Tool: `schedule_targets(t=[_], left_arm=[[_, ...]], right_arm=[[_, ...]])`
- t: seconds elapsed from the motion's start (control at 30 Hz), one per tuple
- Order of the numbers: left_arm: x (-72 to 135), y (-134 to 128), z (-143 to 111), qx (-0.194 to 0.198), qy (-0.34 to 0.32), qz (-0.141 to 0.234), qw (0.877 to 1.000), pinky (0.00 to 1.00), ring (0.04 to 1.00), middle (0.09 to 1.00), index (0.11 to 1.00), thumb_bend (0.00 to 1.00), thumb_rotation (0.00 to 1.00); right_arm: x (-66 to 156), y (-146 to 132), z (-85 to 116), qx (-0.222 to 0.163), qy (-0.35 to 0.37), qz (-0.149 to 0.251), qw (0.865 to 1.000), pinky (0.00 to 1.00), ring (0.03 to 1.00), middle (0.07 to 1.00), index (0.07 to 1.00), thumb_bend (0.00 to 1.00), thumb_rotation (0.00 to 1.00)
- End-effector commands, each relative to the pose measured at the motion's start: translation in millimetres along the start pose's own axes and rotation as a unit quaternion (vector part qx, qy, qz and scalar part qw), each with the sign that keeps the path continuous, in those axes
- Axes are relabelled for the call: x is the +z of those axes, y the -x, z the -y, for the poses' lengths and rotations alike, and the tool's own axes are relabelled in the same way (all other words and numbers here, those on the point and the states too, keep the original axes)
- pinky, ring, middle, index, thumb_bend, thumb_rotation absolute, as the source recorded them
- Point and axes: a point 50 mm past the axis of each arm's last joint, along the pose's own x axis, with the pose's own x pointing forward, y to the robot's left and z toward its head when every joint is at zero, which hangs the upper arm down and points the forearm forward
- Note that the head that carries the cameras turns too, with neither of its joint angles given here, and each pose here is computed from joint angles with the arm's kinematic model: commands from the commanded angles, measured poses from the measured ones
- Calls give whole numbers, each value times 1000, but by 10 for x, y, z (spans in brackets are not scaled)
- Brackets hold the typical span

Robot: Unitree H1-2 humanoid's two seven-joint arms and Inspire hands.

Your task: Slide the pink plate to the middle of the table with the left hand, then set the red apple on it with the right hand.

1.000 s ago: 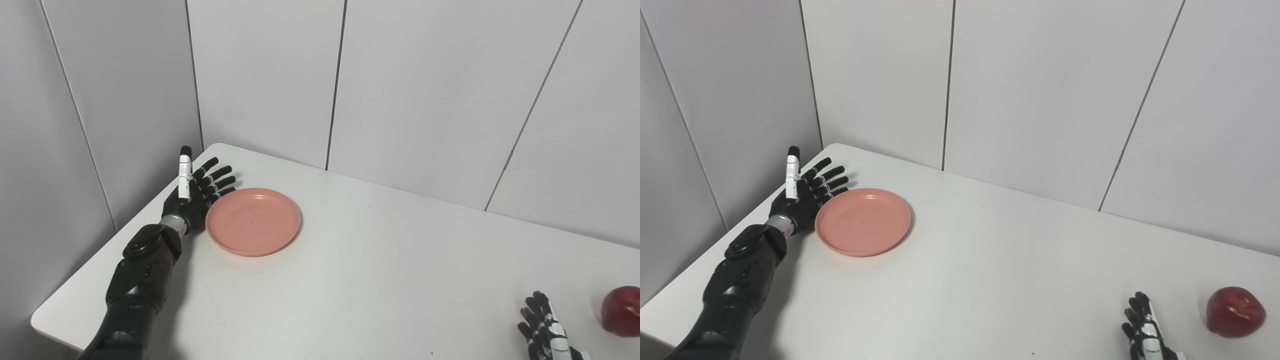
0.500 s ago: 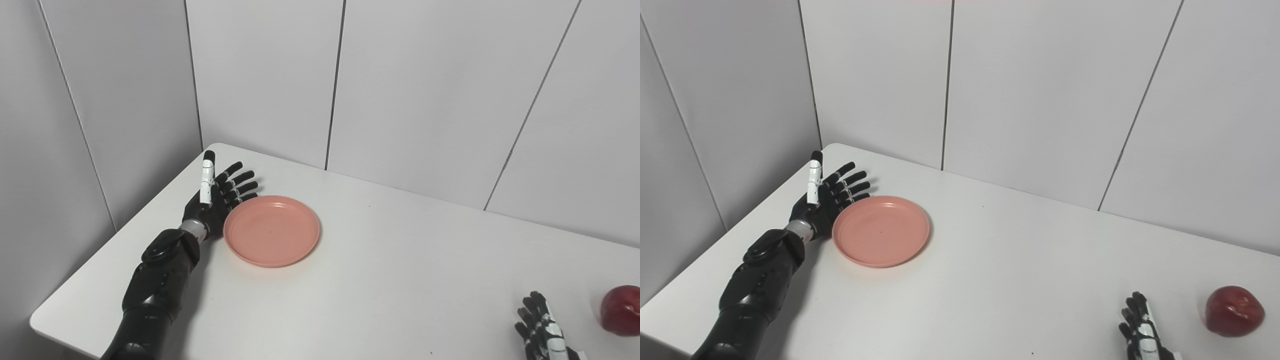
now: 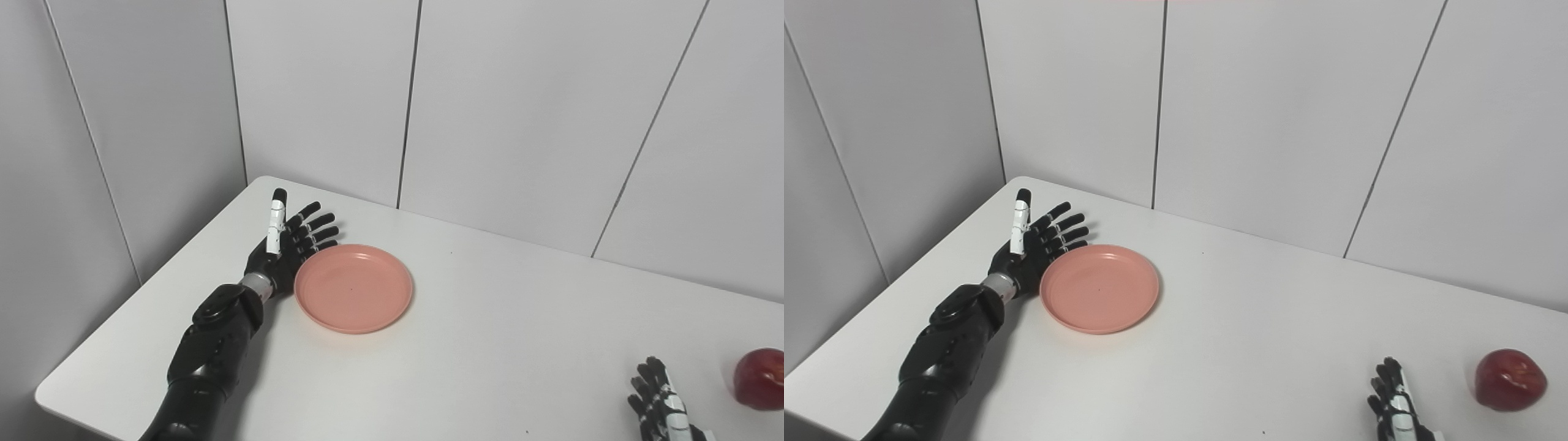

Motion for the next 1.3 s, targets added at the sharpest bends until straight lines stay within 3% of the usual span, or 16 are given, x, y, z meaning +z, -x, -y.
schedule_targets(t=[0.0, 0.33, 0.53, 1.13, 1.27], left_arm=[[11, -43, 87, -10, -5, -5, 1000, 789, 786, 810, 871, 818, 1000], [-155, -17, 230, -21, 9, 4, 1000, 773, 808, 822, 880, 844, 1000], [-220, -1, 359, -4, 1, 10, 1000, 738, 783, 797, 865, 854, 1000], [-341, 139, 625, -3, -6, 14, 1000, 728, 755, 757, 853, 764, 1000], [-395, 184, 676, -1, -15, 5, 1000, 728, 744, 746, 842, 789, 1000]], right_arm=[[-82, 41, -78, 7, -12, -19, 1000, 1000, 1000, 997, 1000, 798, 1000], [-91, 27, -93, 7, -14, -19, 1000, 1000, 1000, 997, 1000, 801, 1000], [-85, 27, -113, 8, -14, -17, 1000, 1000, 1000, 999, 1000, 797, 1000], [-97, 15, -142, 7, -12, -16, 1000, 1000, 988, 985, 994, 803, 1000], [-100, 16, -150, 7, -12, -16, 1000, 1000, 985, 982, 989, 804, 1000]])
